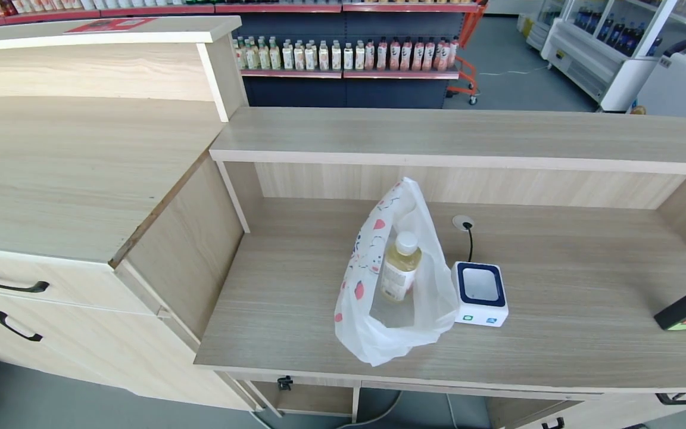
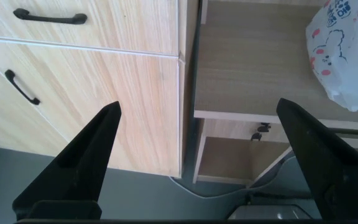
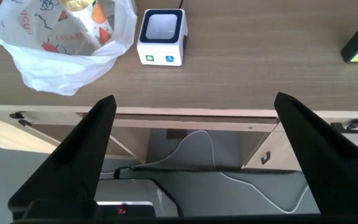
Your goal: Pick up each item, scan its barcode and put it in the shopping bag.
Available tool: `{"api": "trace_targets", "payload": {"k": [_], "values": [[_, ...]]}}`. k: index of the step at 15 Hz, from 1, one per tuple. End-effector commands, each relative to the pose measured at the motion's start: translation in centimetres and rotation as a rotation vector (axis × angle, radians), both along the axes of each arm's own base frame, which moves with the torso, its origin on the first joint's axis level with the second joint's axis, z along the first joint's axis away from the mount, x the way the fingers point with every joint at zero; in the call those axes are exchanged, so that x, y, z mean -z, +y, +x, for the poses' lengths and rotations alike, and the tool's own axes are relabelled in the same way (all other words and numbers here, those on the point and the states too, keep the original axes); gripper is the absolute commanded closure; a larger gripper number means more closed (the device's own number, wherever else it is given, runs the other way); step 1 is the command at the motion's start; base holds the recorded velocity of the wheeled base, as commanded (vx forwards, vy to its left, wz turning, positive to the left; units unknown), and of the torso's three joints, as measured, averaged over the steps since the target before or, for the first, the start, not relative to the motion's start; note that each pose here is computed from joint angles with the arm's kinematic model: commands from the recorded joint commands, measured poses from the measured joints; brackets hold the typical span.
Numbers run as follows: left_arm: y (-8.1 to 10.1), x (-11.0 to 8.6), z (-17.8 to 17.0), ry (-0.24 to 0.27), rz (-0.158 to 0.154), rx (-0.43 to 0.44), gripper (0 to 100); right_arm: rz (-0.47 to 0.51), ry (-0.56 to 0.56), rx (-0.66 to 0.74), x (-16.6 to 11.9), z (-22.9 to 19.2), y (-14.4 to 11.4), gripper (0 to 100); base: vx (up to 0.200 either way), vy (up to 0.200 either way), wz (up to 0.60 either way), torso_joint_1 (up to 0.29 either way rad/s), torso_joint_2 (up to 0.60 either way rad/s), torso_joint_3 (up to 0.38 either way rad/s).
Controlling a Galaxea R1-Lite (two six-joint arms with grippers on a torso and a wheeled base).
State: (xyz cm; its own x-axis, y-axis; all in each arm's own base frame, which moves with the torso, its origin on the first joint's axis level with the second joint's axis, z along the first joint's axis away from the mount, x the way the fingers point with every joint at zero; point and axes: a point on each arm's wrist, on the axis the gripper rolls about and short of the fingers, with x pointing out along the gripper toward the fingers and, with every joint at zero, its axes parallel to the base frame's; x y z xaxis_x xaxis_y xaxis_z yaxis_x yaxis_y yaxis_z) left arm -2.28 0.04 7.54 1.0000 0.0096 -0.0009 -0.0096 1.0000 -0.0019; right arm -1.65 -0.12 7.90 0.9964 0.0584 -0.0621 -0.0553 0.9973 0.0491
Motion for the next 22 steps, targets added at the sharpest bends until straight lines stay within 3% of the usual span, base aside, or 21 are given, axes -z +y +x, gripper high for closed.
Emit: {"api": "trace_targets", "payload": {"k": [1, 3, 22], "values": [[0.00, 0.00, 0.00, -0.001, -0.001, 0.000, 0, 0.001, 0.007, 0.000, -0.01, 0.06, 0.00, 0, -0.200, 0.000, 0.00, -0.002, 0.00, 0.002], [0.00, 0.00, 0.00, -0.001, -0.006, 0.000, 0, -0.001, 0.007, 0.000, -0.01, 0.06, 0.00, 0, -0.100, 0.000, 0.00, 0.001, 0.00, 0.001], [0.00, 0.00, 0.00, -0.001, 0.026, 0.000, 0, -0.001, 0.007, 0.000, -0.01, 0.06, 0.00, 0, 0.000, -0.200, 0.00, 0.003, 0.00, 0.002]]}}
